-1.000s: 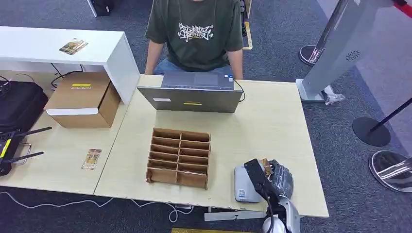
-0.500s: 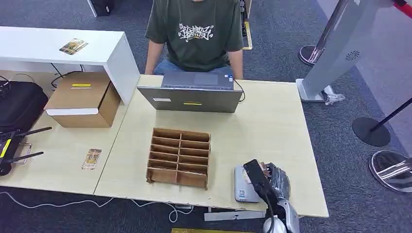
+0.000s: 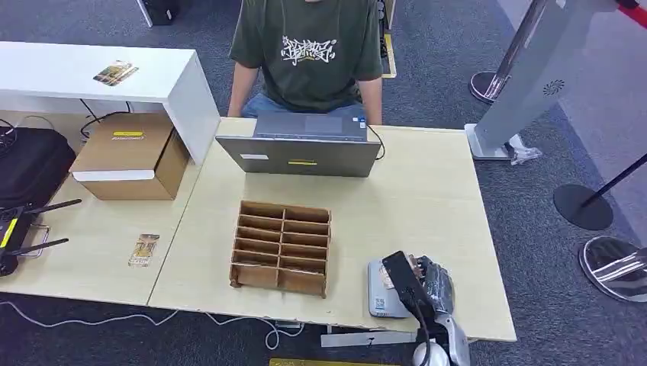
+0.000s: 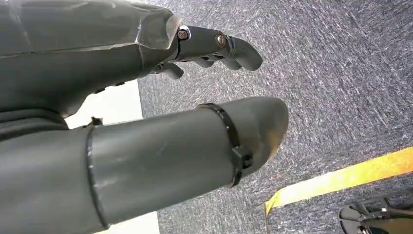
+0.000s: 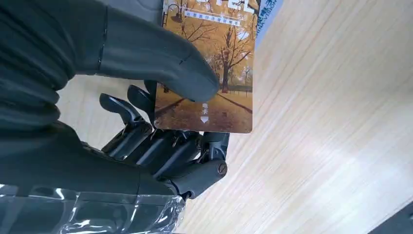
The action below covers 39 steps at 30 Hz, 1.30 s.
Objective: Pass the card to the sensor for recognition and then transmit it.
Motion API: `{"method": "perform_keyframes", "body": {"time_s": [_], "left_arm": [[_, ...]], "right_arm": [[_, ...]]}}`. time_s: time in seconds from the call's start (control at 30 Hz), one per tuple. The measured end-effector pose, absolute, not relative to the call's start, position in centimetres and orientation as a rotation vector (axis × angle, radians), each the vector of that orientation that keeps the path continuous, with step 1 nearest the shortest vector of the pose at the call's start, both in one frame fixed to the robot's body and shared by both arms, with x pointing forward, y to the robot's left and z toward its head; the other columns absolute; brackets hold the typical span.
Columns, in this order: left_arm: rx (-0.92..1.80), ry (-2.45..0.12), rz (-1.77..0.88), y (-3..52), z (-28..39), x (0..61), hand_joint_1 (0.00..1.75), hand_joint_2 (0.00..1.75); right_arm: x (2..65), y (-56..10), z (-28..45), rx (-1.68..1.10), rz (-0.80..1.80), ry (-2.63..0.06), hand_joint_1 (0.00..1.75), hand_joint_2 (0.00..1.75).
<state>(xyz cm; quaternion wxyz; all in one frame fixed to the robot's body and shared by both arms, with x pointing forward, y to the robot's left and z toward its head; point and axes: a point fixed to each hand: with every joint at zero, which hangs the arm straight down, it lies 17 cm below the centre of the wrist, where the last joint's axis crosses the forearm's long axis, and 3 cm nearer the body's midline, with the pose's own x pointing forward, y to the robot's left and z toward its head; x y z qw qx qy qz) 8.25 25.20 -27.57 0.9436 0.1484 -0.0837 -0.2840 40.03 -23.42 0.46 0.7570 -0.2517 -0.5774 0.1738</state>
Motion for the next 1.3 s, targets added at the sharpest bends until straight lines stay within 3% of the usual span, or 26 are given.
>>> {"method": "perform_keyframes", "body": {"time_s": [0.27, 0.87, 1.3], "left_arm": [[0.301, -0.173, -0.583, 25.2, -27.6, 8.3, 0.0, 0.0], [0.288, -0.197, -0.597, 24.8, -27.6, 8.6, 0.0, 0.0], [0.274, -0.208, -0.629, 24.3, -27.5, 8.8, 0.0, 0.0]], "right_arm": [[41.2, -23.8, 4.0, -0.577, 0.333, -1.367, 1.75, 1.75], [41.4, -22.6, 20.4, -0.754, 0.21, -1.883, 1.75, 1.75], [43.2, -17.6, 27.2, -1.136, 0.474, -2.086, 1.75, 1.75]]}}
